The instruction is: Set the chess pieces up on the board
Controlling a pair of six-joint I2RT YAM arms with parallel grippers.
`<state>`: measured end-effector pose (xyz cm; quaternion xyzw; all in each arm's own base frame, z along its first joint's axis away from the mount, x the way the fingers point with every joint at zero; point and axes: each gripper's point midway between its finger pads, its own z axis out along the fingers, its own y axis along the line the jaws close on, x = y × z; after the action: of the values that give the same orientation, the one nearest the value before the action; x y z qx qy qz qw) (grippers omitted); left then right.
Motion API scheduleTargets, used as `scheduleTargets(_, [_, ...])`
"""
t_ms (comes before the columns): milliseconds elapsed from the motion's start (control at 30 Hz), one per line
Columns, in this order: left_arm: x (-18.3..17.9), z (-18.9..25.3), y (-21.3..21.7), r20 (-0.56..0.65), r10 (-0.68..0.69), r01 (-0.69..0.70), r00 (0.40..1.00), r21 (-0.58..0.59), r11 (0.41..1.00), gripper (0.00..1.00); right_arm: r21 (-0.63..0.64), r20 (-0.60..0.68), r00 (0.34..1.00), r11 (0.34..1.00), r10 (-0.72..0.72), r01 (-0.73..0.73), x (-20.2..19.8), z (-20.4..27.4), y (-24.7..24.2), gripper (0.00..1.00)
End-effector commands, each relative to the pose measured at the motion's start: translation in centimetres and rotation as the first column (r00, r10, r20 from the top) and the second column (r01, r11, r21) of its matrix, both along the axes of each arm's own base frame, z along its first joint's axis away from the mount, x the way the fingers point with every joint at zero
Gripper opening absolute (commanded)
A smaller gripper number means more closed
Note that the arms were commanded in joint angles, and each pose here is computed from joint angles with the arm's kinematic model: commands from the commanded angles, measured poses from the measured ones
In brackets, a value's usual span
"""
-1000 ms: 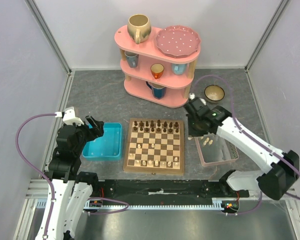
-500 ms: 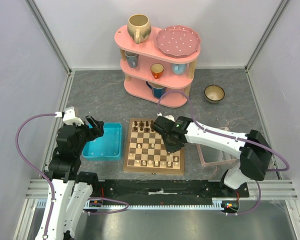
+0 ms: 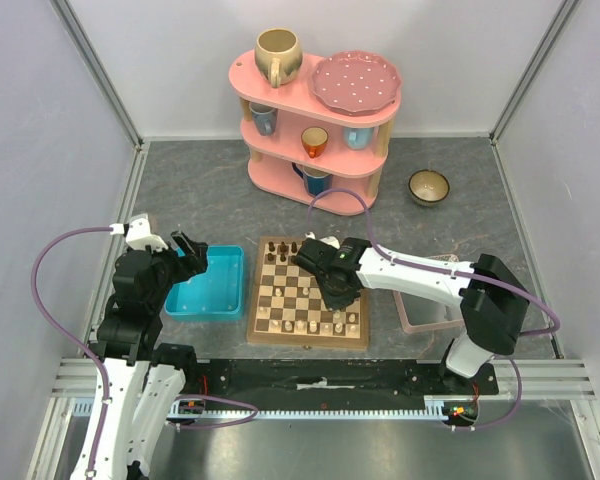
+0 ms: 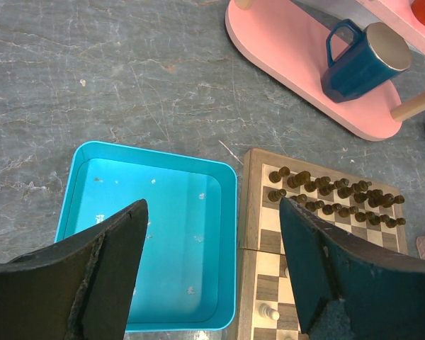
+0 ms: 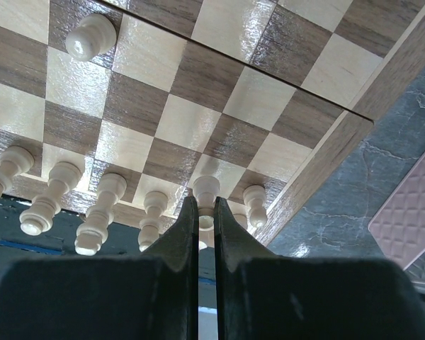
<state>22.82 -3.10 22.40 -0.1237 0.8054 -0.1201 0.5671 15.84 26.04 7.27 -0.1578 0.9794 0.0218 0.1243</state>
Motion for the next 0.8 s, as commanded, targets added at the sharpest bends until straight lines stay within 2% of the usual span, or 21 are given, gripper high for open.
scheduleTargets(0, [0.4, 0.8, -0.2, 0.042, -0.011, 0.011, 0.999, -0.009, 1.000, 0.81, 0.030, 0.018, 1.000, 0.999, -0.013, 0.012, 0.4, 0.3, 1.1, 0.02])
scheduleTargets(767, [0.4, 0.9, -0.2, 0.045, -0.011, 0.012, 0.999, -0.008, 1.000, 0.81, -0.046, 0.014, 1.000, 0.999, -0.009, 0.010, 0.1, -1.2, -0.6, 0.06])
